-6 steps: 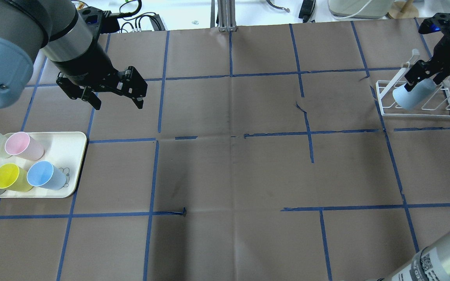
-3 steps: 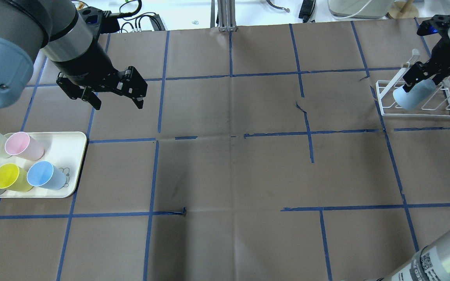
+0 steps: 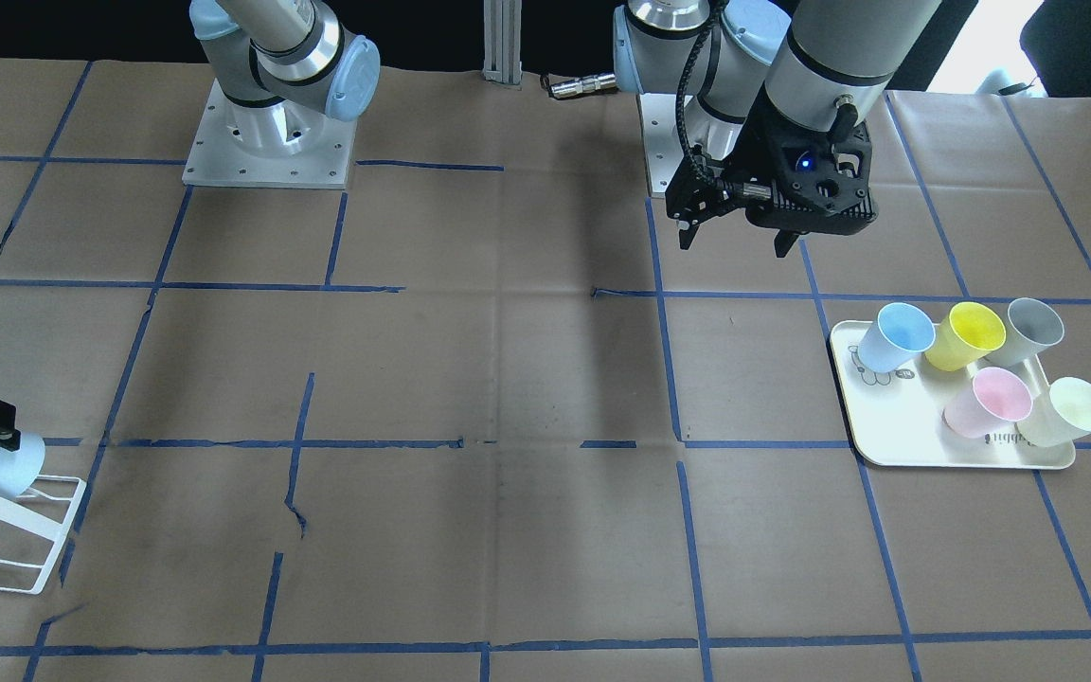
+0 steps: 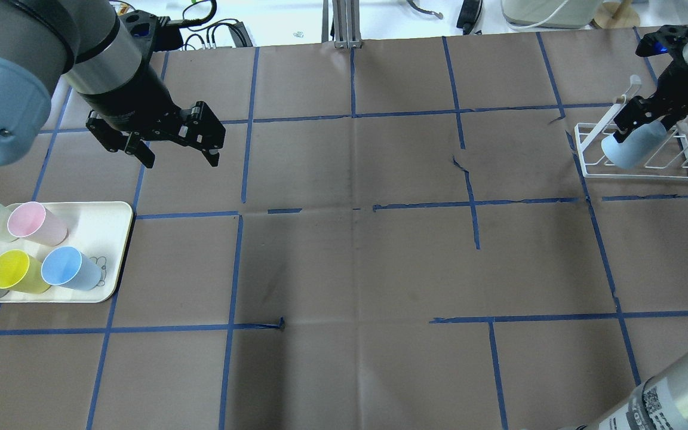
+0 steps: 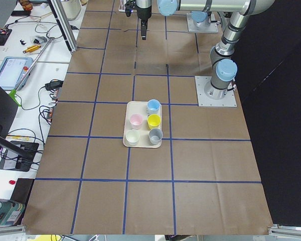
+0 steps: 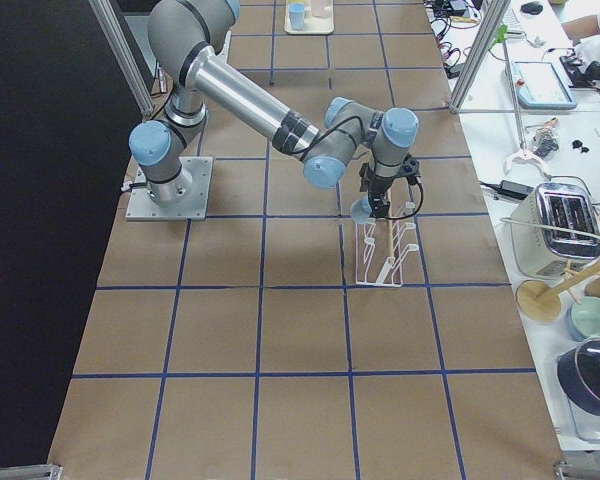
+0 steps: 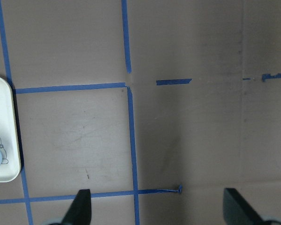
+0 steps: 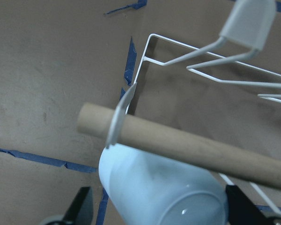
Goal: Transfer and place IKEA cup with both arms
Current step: 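Close the right gripper on the light blue cup's base on the rack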
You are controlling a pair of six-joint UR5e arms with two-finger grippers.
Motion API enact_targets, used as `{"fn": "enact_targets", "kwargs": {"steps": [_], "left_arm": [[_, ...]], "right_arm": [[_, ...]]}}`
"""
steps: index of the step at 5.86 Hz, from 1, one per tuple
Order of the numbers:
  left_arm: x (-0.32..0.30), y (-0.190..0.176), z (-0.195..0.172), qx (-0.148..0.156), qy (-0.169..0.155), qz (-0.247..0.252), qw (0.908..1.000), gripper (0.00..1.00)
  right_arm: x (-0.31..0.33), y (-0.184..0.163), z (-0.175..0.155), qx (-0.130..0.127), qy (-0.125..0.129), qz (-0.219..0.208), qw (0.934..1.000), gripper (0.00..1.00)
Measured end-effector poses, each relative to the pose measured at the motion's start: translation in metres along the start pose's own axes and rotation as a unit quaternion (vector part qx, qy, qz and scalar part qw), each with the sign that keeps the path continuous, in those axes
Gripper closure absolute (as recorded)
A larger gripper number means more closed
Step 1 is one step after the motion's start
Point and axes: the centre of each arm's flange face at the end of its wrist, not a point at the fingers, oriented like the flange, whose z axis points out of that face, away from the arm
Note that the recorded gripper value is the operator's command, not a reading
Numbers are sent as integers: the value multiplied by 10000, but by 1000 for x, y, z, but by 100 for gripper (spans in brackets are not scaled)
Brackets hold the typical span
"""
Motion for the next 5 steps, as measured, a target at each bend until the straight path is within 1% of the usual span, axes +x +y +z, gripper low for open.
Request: {"fn": "enact_targets", "kwargs": {"steps": [1,2,5], "left_arm": [[0,0,0,0,0,-2,10000,2],[0,0,0,0,0,-4,10000,2],[0,0,0,0,0,-6,10000,2]], "right_arm": [[-1,1,-4,17,12,71,10000,9],[-1,1,-5,15,18,140,9999,12],[-1,2,0,-41,-8,149,9999,12]]}}
